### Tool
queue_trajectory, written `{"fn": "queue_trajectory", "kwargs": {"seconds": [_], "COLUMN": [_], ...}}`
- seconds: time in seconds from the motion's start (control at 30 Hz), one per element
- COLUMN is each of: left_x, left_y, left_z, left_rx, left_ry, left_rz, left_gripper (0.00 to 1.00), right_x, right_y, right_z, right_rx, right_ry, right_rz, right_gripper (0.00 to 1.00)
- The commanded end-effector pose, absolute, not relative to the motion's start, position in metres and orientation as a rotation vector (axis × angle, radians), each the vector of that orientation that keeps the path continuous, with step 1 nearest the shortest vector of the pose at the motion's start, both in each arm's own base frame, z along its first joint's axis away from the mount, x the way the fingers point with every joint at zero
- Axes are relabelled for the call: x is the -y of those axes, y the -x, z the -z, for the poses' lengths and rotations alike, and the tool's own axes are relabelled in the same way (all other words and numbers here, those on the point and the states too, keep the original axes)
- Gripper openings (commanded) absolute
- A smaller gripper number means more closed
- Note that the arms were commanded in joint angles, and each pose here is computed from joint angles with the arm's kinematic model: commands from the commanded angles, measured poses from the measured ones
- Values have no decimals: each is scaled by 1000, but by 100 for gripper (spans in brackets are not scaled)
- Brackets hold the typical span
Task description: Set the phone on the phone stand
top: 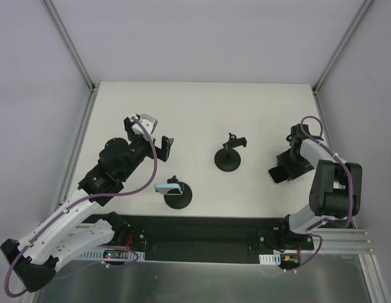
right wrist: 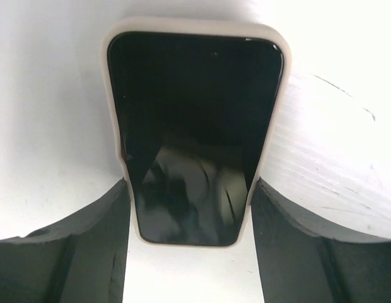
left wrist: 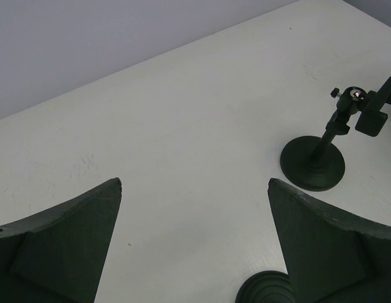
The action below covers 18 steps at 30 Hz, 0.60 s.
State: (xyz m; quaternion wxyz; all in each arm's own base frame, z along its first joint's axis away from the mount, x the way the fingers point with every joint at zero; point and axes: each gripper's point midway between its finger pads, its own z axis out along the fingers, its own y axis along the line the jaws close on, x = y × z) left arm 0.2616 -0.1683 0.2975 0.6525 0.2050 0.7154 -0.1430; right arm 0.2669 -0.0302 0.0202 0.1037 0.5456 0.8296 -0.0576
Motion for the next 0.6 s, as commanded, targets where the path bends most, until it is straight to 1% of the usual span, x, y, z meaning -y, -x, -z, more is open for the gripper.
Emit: {"fn": "queue_trajectory", "kwargs": {"seconds": [0.0,0.07,0.13,0.2,0.33,0.43,0.5,0.57], "left_x": [170,171,172,171,173,181,189,196], "left_y": [-264,-264,-265,-267,-270,-269,-266,-260], "left_z": [-301,-300,-298,-297,-293,-296,-312,-341], "left_rx": [-1615,-1622,-1632,-1641,-1651,-1669,-1658,-1616], "left_ry": [-443,-438,-428,-399,-375,-318,-304,-296], "left_rz": [327,330,333,341,356,443,527,607], "left_gripper": [99,99,99,99,99,99,99,99], "right_x": [39,28,11,0,-13,-13,-20,-25], "right_y": [-285,-286,-300,-304,-306,-301,-297,-289], "right_z": [-56,-60,-68,-78,-99,-122,-144,-157], "right_rx": [-2405,-2414,-2414,-2413,-2364,-2280,-2246,-2242], "right_ry": [-1174,-1041,-856,-699,-462,-379,-319,-285], "right_rz": [238,126,-21,-100,-124,-116,-154,-167], "right_gripper": [0,0,0,0,0,0,0,1]}}
